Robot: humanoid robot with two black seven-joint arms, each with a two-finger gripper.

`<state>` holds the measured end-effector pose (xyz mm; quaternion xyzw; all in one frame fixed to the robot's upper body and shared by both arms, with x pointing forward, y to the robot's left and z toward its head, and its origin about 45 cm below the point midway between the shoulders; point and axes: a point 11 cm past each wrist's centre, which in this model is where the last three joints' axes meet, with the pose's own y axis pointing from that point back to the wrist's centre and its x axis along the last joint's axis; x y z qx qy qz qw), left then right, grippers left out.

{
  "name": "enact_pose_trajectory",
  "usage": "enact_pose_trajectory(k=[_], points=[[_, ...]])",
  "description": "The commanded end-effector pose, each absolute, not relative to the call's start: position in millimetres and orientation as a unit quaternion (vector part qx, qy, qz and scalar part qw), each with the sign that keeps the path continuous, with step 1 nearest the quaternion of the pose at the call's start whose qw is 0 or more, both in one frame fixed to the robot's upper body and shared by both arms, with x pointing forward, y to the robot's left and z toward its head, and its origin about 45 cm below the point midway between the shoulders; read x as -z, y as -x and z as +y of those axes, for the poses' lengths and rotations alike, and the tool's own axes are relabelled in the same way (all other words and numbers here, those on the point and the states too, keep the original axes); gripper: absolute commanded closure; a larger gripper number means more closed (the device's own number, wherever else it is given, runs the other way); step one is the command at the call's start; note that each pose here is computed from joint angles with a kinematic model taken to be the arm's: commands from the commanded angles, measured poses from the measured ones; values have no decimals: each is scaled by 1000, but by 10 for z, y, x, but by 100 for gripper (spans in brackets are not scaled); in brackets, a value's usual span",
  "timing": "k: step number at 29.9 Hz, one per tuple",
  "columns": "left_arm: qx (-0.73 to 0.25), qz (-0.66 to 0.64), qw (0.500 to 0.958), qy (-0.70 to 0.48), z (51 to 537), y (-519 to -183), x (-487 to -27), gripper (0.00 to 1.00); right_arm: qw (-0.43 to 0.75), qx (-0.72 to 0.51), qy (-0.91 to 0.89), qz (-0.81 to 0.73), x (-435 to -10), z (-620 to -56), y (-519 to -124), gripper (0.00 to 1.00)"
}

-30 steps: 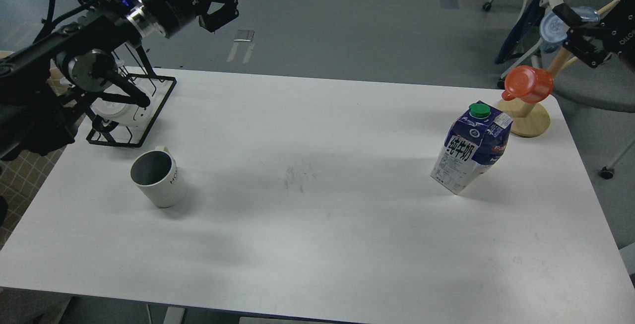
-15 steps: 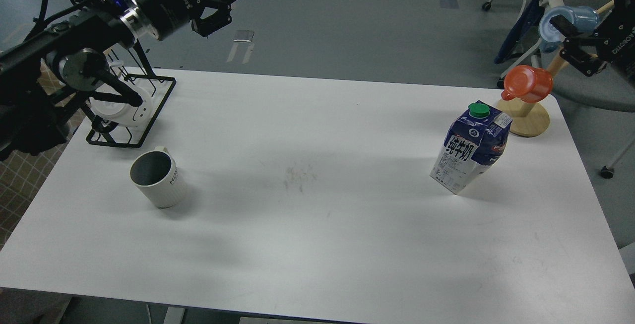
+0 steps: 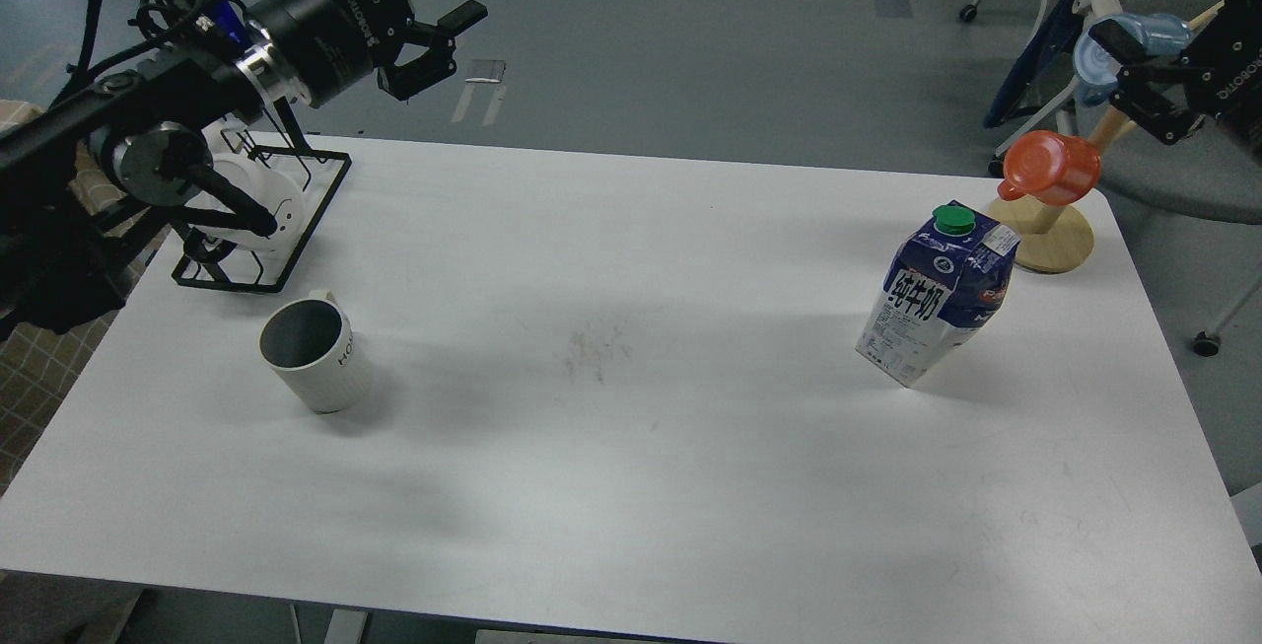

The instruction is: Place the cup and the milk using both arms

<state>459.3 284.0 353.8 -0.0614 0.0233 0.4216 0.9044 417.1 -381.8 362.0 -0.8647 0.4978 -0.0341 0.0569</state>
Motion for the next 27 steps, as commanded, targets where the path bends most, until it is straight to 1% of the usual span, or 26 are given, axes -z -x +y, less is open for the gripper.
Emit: enact_pose_trajectory(k=[1, 7, 13, 17, 27], points=[[-421, 22, 905, 65, 2836, -4587, -3543, 1, 55, 32, 865, 498, -3603, -3832, -4158, 0], [-424, 13, 900, 101, 2860, -4590, -3632, 1, 67, 38, 870, 488, -3661, -3789, -4165, 0], [-428, 14, 898, 103, 2895, -4579, -3605, 1, 65, 37, 869, 488, -3648, -3794, -4163, 0], [-434, 11, 896, 97, 2968, -4569, -3598, 1, 64, 38, 870, 488, -3647, -3794, -4163, 0], [-428, 39, 902, 46, 2904, -4568, -3445, 1, 65, 39, 870, 488, -3652, -3794, -4160, 0]])
